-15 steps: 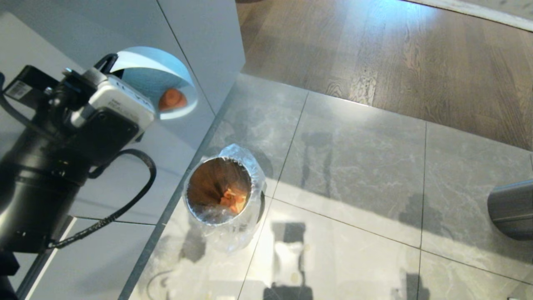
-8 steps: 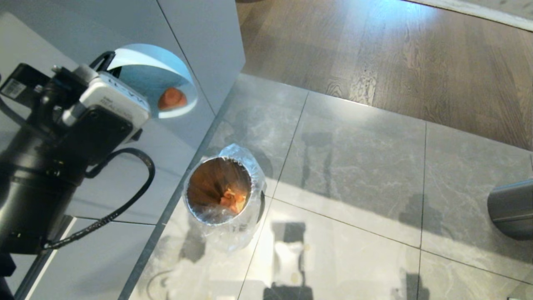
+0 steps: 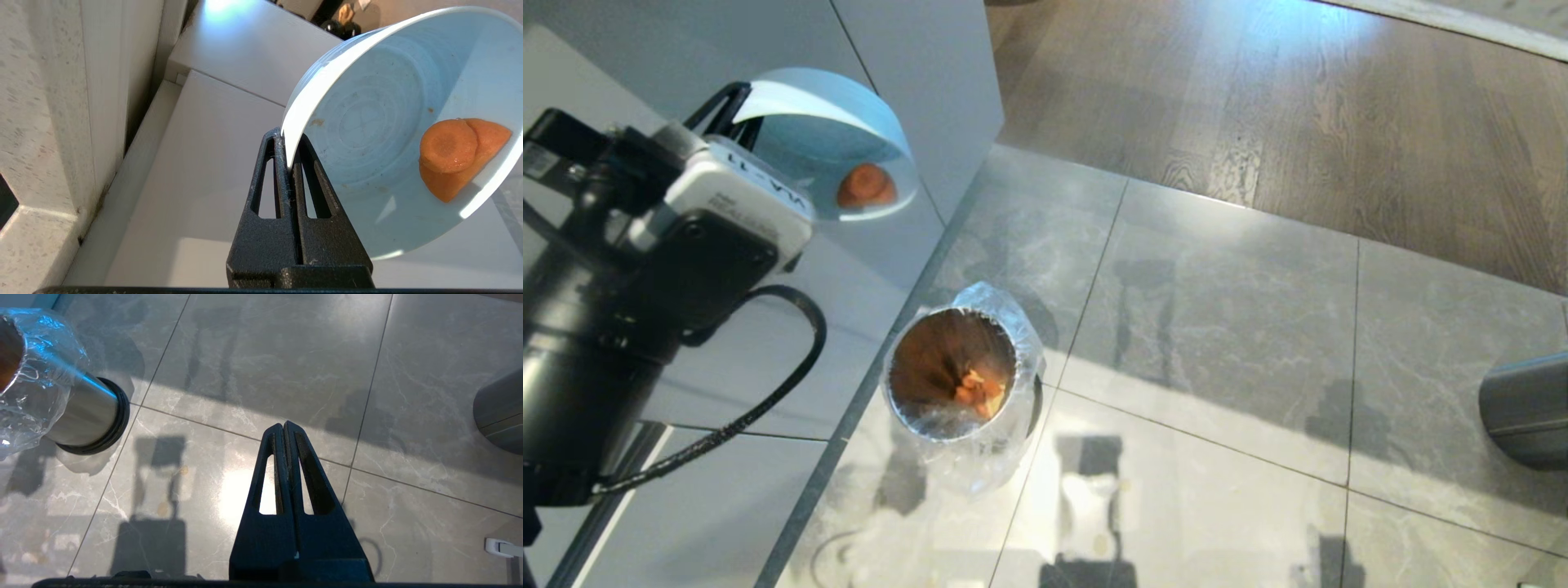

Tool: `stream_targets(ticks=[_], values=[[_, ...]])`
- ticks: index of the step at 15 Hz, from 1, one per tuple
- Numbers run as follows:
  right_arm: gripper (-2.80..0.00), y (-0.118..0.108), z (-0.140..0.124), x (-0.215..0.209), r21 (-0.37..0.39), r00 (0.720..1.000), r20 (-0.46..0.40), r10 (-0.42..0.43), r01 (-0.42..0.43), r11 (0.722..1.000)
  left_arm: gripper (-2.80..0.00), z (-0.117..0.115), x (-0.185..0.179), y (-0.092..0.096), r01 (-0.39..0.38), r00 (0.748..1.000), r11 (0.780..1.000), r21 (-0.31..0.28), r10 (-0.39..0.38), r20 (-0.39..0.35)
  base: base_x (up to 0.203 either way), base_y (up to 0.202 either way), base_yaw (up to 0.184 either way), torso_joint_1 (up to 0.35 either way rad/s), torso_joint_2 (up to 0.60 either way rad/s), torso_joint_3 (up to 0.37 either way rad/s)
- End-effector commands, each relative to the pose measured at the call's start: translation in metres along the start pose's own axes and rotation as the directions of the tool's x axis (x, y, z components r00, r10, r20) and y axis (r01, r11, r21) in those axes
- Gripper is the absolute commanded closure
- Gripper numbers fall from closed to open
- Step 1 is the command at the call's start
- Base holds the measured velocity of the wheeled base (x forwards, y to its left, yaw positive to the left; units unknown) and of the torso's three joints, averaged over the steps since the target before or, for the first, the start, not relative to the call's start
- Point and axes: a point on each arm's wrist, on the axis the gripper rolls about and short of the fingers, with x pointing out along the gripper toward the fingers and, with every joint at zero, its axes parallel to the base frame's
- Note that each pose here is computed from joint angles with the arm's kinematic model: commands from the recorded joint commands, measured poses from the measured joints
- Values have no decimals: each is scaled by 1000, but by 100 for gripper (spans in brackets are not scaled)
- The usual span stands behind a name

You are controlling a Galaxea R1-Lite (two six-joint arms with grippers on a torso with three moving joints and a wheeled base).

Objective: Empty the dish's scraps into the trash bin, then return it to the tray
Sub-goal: Pour the leftover food from the bowl into the trash can

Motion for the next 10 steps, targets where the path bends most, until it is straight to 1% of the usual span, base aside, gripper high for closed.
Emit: stream_targets(ticks=[1, 3, 4, 6, 7, 9, 10], values=[[0, 0, 0, 0, 0, 1000, 1, 0, 0, 1000, 0, 1, -3, 7, -29, 1000, 1000, 2, 29, 11, 0, 0, 0, 0, 0, 0], [0, 0, 0, 0, 0, 1000, 1, 0, 0, 1000, 0, 1, -5, 15, -55, 998, 999, -1, 55, 7, 0, 0, 0, 0, 0, 0], [0, 0, 0, 0, 0, 1000, 1, 0, 0, 1000, 0, 3, -1, 21, -83, 996, 997, -3, 83, 14, 0, 0, 0, 0, 0, 0], [0, 0, 0, 0, 0, 1000, 1, 0, 0, 1000, 0, 0, -7, 21, -71, 997, 997, 6, 71, 10, 0, 0, 0, 0, 0, 0], [0, 0, 0, 0, 0, 1000, 1, 0, 0, 1000, 0, 1, -8, 27, -92, 996, 996, 5, 92, 13, 0, 0, 0, 0, 0, 0], [0, 0, 0, 0, 0, 1000, 0, 0, 0, 1000, 0, -3, -18, 22, -57, 998, 998, 16, 57, 0, 0, 0, 0, 0, 0, 0], [0, 0, 0, 0, 0, 1000, 1, 0, 0, 1000, 0, -4, -21, 25, -64, 998, 998, 15, 64, -5, 0, 0, 0, 0, 0, 0]])
